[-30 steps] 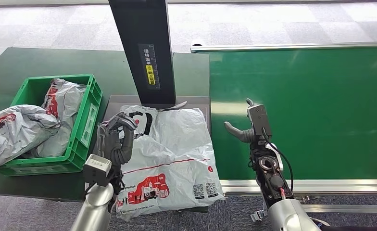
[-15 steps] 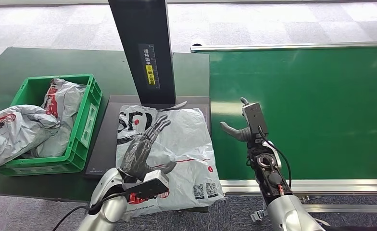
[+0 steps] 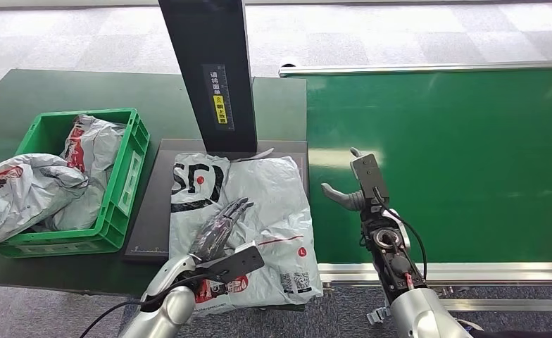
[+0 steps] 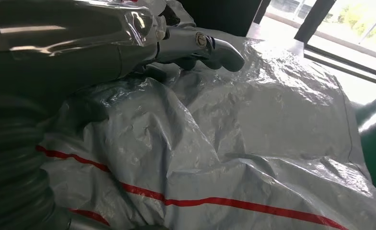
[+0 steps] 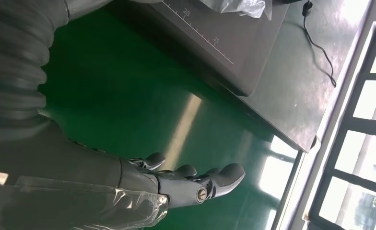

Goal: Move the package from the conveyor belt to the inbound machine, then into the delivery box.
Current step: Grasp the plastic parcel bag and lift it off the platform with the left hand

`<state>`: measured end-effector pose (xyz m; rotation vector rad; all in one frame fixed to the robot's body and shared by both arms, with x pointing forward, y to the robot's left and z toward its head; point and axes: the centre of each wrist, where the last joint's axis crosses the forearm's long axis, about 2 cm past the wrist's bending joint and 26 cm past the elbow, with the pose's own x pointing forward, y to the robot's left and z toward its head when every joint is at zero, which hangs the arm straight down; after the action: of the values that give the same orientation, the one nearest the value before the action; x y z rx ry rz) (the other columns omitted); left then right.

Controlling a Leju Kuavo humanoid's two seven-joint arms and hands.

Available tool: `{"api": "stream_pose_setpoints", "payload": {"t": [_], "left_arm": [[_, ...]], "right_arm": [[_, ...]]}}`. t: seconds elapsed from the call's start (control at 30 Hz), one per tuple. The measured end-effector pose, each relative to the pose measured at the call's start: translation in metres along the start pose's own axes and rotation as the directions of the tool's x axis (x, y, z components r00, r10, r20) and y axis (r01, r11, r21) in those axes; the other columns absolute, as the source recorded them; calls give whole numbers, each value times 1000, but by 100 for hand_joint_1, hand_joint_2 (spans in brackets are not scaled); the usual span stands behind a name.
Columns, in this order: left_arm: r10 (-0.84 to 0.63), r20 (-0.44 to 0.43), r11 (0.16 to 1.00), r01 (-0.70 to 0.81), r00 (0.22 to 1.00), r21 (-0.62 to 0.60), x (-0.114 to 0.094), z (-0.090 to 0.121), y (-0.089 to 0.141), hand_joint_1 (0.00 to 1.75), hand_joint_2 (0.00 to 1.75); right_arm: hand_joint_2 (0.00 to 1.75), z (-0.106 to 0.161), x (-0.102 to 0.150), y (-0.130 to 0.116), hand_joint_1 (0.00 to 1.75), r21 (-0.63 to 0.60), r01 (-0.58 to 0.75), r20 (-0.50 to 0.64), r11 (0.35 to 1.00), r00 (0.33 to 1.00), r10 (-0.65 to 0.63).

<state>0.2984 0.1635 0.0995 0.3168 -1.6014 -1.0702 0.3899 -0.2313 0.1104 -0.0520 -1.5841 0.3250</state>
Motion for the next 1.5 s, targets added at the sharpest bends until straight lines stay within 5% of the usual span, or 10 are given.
{"api": "stream_pose_setpoints", "payload": {"t": [0.1, 0.23, 0.37, 0.4, 0.7, 0.97, 1.27, 1.5], "left_arm": [[37, -5, 999, -37, 999, -23, -1, 0, -2, 58, 175], [66, 5, 997, -66, 998, -28, -1, 0, -2, 58, 175], [70, 7, 997, -70, 998, -24, -1, -1, -1, 170, 175], [72, 8, 997, -72, 997, -21, -1, -1, 0, 173, 175], [192, 97, 975, -201, 977, 93, -3, -2, 9, 175, 175], [200, 261, 890, -286, 945, 355, 2, 0, 27, 175, 175], [-11, 501, 685, -358, 865, 635, 27, 6, 61, 175, 175], [-288, 480, 483, -308, 828, 820, 60, 16, 87, 175, 175]], "right_arm": [[175, 0, 0, 2, 0, 3, -6, -3, 1000, 1000, 6], [175, 0, 0, 2, 0, 0, -7, -6, 1000, 1000, 7], [175, 1, 0, 3, 0, 0, -7, -6, 1000, 1000, 7], [175, 1, 0, 3, 0, 0, -7, -7, 1000, 1000, 7], [175, 4, -1, 5, 0, 12, -20, -6, 1000, 1000, 20], [175, 5, -1, 5, 0, 15, -28, 7, 999, 1000, 28], [175, 7, -3, 2, 0, 16, -26, 21, 1000, 999, 25], [175, 7, -4, 0, 0, 15, -20, 30, 1000, 999, 19]]}}
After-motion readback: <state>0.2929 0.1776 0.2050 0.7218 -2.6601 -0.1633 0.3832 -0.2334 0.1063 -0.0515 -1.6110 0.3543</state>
